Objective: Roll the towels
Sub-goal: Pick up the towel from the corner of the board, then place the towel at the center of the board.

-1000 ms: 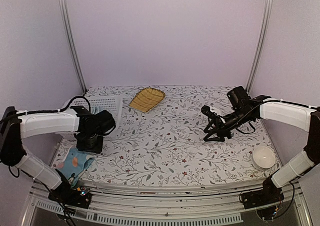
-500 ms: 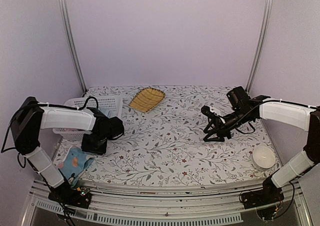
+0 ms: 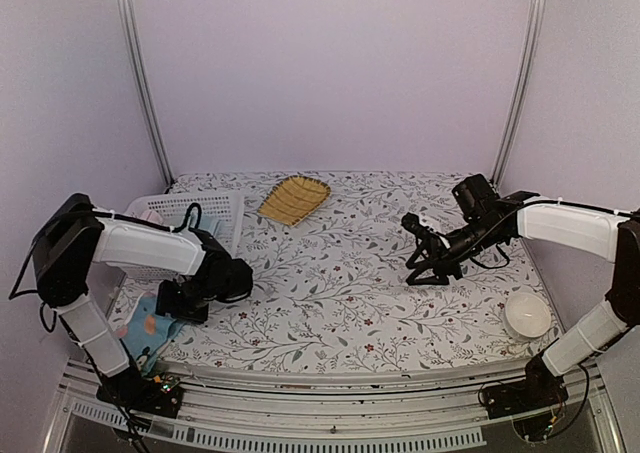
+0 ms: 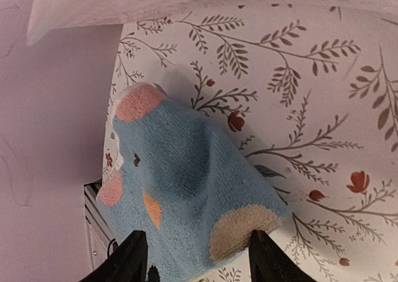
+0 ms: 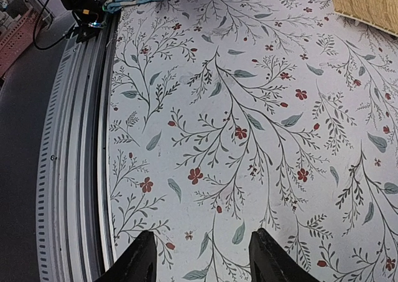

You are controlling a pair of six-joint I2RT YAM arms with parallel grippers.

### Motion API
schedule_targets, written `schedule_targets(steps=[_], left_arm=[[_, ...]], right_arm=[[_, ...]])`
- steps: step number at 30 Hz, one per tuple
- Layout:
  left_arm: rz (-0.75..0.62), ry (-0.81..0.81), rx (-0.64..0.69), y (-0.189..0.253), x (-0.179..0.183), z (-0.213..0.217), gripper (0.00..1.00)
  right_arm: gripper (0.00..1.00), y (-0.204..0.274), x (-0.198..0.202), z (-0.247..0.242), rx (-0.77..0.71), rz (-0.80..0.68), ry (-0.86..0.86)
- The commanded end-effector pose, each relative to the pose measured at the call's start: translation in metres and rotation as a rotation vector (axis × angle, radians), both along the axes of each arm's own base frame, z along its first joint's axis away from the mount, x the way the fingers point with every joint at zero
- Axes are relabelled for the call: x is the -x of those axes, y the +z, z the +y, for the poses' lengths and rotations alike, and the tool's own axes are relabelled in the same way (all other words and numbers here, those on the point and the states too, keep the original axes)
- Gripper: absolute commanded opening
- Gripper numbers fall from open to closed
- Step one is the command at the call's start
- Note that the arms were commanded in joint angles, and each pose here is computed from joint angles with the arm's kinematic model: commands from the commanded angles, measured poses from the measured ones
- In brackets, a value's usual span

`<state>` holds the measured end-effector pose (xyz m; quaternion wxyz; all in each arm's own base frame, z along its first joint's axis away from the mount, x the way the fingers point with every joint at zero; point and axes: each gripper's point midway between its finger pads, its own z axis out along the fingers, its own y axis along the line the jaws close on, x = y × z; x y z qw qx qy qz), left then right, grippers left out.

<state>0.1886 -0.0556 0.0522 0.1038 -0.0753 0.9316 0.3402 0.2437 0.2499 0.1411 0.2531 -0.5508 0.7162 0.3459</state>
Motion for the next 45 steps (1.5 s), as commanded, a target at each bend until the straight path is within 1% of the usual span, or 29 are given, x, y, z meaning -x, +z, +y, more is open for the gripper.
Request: schedule_targets(steps=[1, 2, 5, 6, 8, 11, 14, 16, 18, 19, 21, 23, 24, 26, 28, 29, 31, 33, 36, 38, 39, 40, 41, 42, 44, 45], left_arm=[[0.067, 0.081, -0.098, -0.013, 0.011, 0.02, 0.55], [0.067, 0.079, -0.105, -0.016, 0.01, 0.02, 0.5], [0.075, 0.059, -0.08, -0.027, 0.006, 0.015, 0.41], [0.078, 0.056, -0.079, -0.028, 0.005, 0.014, 0.36], [0.068, 0.038, -0.093, -0.024, 0.002, 0.011, 0.22], [-0.001, -0.016, -0.103, 0.0, -0.008, -0.005, 0.0], [-0.055, -0.118, -0.055, 0.027, -0.02, -0.038, 0.0], [-0.099, -0.205, 0.039, 0.045, -0.031, -0.075, 0.0], [-0.109, -0.374, 0.192, 0.056, -0.04, -0.13, 0.0], [-0.103, -0.485, 0.271, 0.064, -0.042, -0.162, 0.0], [-0.12, -0.629, 0.45, 0.083, -0.046, -0.221, 0.0], [-0.184, -0.743, 0.593, 0.115, -0.058, -0.272, 0.0], [-0.235, -0.793, 0.639, 0.132, -0.067, -0.291, 0.0], [-0.36, -0.867, 0.675, 0.173, -0.089, -0.319, 0.0], [-0.483, -0.905, 0.675, 0.211, -0.11, -0.333, 0.0], [-0.526, -0.942, 0.694, 0.225, -0.114, -0.343, 0.0], [-0.584, -1.014, 0.732, 0.237, -0.117, -0.358, 0.0], [-0.581, -1.053, 0.741, 0.219, -0.117, -0.363, 0.0], [-0.486, -1.087, 0.753, 0.16, -0.11, -0.366, 0.0], [-0.381, -1.08, 0.766, 0.113, -0.097, -0.364, 0.0], [-0.309, -1.088, 0.78, 0.09, -0.087, -0.362, 0.0], [-0.231, -1.1, 0.801, 0.066, -0.074, -0.358, 0.06], [-0.185, -1.117, 0.834, 0.053, -0.062, -0.359, 0.17], [-0.153, -1.129, 0.857, 0.043, -0.053, -0.357, 0.29], [-0.143, -1.141, 0.887, 0.038, -0.043, -0.353, 0.45], [-0.16, -1.139, 0.9, 0.042, -0.043, -0.352, 0.51]], right_arm=[[0.53, 0.006, -0.001, 0.003, -0.024, 0.004, 0.022], [0.53, 0.006, 0.0, 0.003, -0.025, 0.006, 0.024], [0.53, 0.005, 0.001, 0.003, -0.027, 0.015, 0.029], [0.53, 0.005, 0.001, 0.004, -0.028, 0.015, 0.031], [0.53, 0.005, 0.001, 0.003, -0.024, 0.013, 0.03], [0.53, 0.006, 0.001, 0.003, -0.025, 0.009, 0.03], [0.53, 0.007, 0.001, 0.003, -0.027, 0.007, 0.028], [0.53, 0.009, 0.0, 0.003, -0.029, 0.003, 0.027], [0.53, 0.011, 0.0, 0.003, -0.029, 0.0, 0.024], [0.53, 0.015, -0.001, 0.003, -0.029, -0.016, 0.021], [0.53, 0.021, -0.005, 0.001, -0.02, -0.046, 0.008], [0.53, 0.029, -0.014, -0.003, -0.014, -0.081, -0.02], [0.53, 0.036, -0.022, -0.008, -0.016, -0.097, -0.05], [0.53, 0.054, -0.04, -0.019, -0.034, -0.115, -0.108], [0.53, 0.075, -0.056, -0.031, -0.056, -0.133, -0.161], [0.52, 0.084, -0.062, -0.036, -0.062, -0.142, -0.183], [0.53, 0.102, -0.07, -0.041, -0.074, -0.18, -0.214], [0.54, 0.107, -0.071, -0.043, -0.077, -0.191, -0.226], [0.6, 0.093, -0.076, -0.045, -0.057, -0.165, -0.267], [0.7, 0.08, -0.081, -0.047, -0.031, -0.137, -0.295], [0.81, 0.078, -0.083, -0.047, -0.028, -0.127, -0.305], [0.98, 0.068, -0.081, -0.048, -0.017, -0.103, -0.307], [0.99, 0.059, -0.08, -0.049, -0.009, -0.089, -0.31], [0.99, 0.051, -0.079, -0.049, 0.001, -0.071, -0.31], [0.99, 0.033, -0.081, -0.052, 0.047, -0.05, -0.304], [0.99, 0.023, -0.084, -0.056, 0.085, -0.034, -0.312]])
